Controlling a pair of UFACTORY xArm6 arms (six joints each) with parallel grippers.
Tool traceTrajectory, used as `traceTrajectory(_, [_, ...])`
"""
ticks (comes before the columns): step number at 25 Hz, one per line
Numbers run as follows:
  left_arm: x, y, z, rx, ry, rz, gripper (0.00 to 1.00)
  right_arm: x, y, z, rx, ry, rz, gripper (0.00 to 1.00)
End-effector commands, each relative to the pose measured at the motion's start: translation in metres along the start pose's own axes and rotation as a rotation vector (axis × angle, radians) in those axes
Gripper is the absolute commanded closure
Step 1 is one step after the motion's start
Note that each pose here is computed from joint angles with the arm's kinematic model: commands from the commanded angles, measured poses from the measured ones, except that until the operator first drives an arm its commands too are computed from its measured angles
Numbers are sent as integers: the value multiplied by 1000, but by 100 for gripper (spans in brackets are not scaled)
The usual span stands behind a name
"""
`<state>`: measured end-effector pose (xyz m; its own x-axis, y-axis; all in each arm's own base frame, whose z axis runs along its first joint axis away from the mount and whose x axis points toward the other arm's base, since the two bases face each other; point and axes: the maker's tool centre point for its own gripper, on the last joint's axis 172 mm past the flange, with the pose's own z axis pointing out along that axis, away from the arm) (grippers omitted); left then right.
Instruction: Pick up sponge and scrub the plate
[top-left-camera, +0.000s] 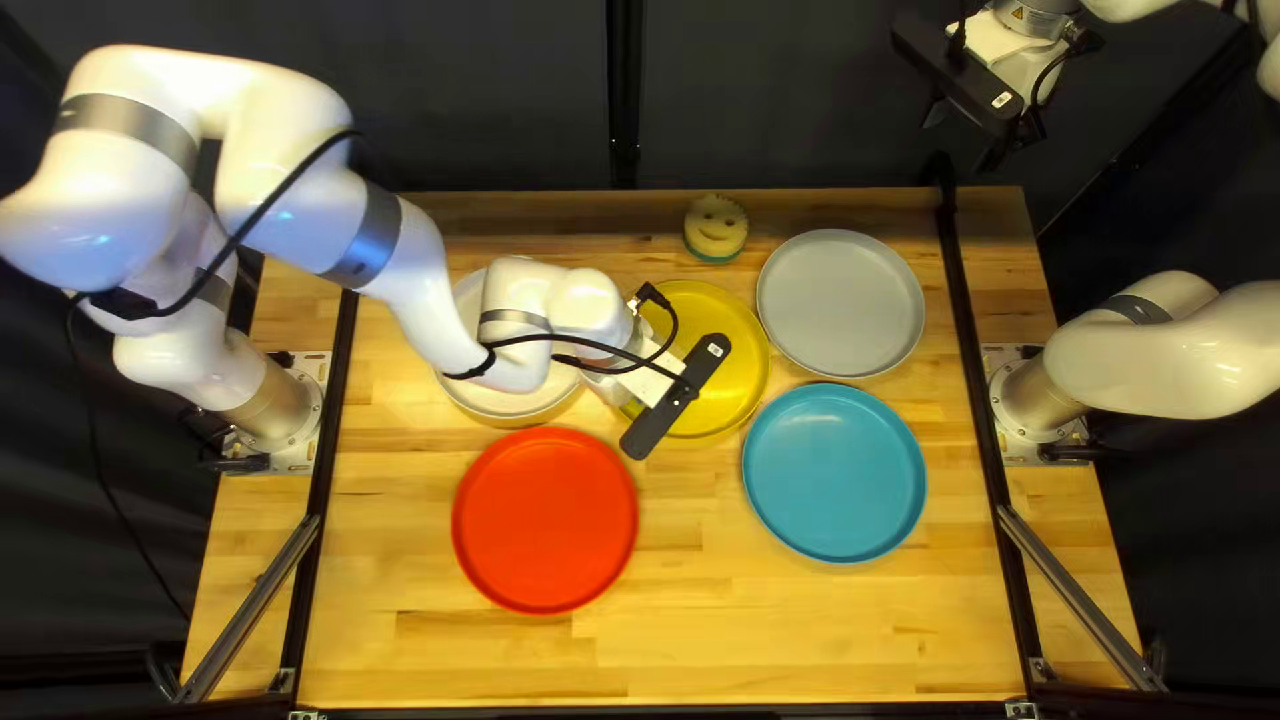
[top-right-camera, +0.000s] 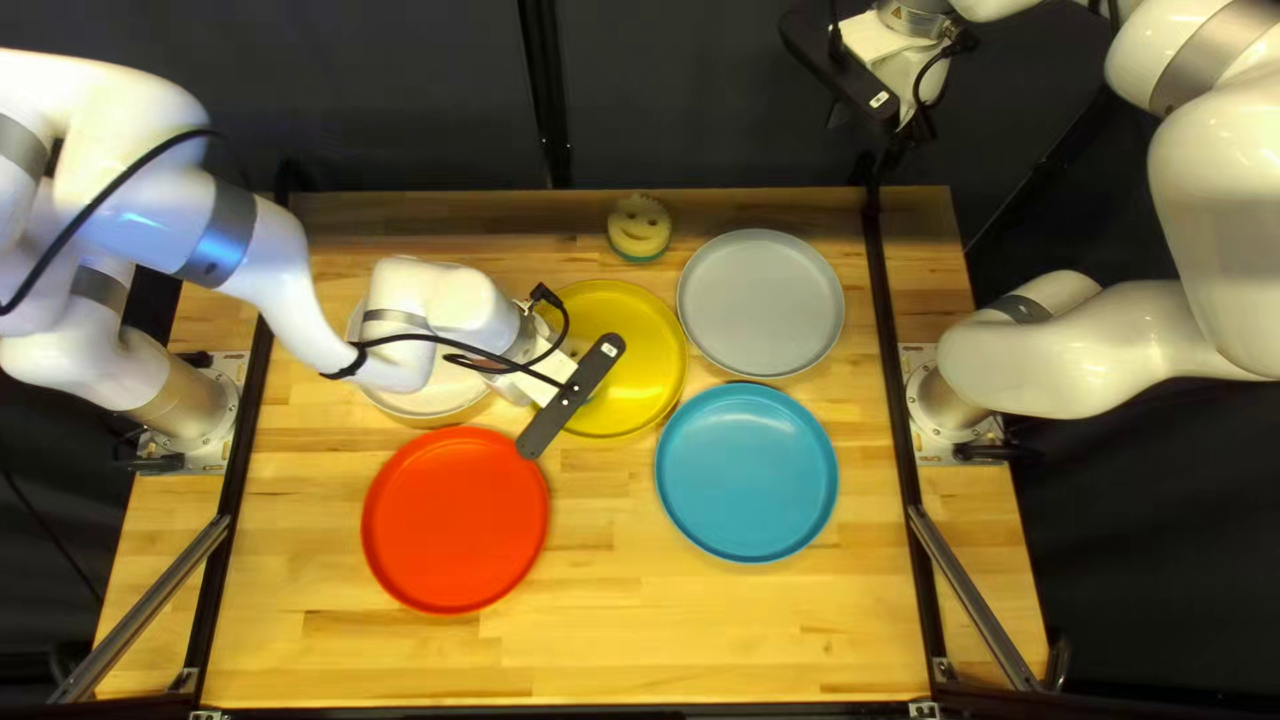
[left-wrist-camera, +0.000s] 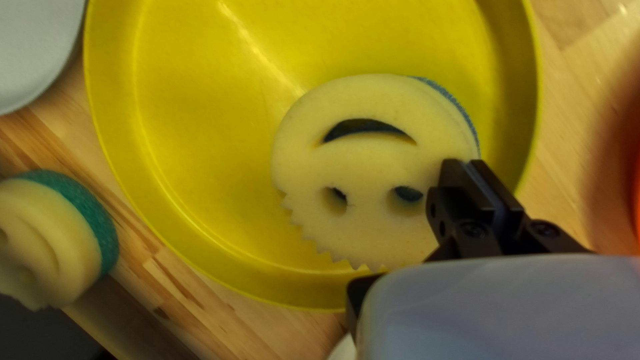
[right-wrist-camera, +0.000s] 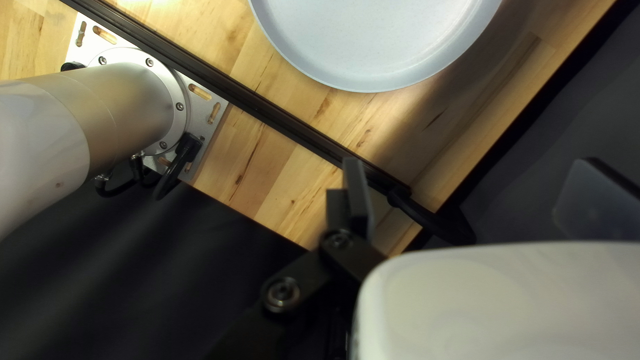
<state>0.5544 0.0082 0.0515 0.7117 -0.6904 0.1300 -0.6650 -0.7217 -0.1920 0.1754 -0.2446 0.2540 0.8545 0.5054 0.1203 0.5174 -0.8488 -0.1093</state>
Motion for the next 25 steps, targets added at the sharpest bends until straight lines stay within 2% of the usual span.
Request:
traceTrajectory(1, [23, -20, 12, 2, 16, 18, 100, 0, 0, 0, 0, 0, 0, 0])
traceTrajectory(4, [37, -28, 15, 9, 27, 33, 100, 0, 0, 0, 0, 0, 0, 0])
traceTrajectory(7, [39, -27, 16, 10, 32, 43, 100, 0, 0, 0, 0, 0, 0, 0])
traceTrajectory(21, [-10, 43, -9, -9, 13, 12, 100, 0, 0, 0, 0, 0, 0, 0])
traceTrajectory(25, [-11, 48, -8, -14, 10, 6, 100, 0, 0, 0, 0, 0, 0, 0])
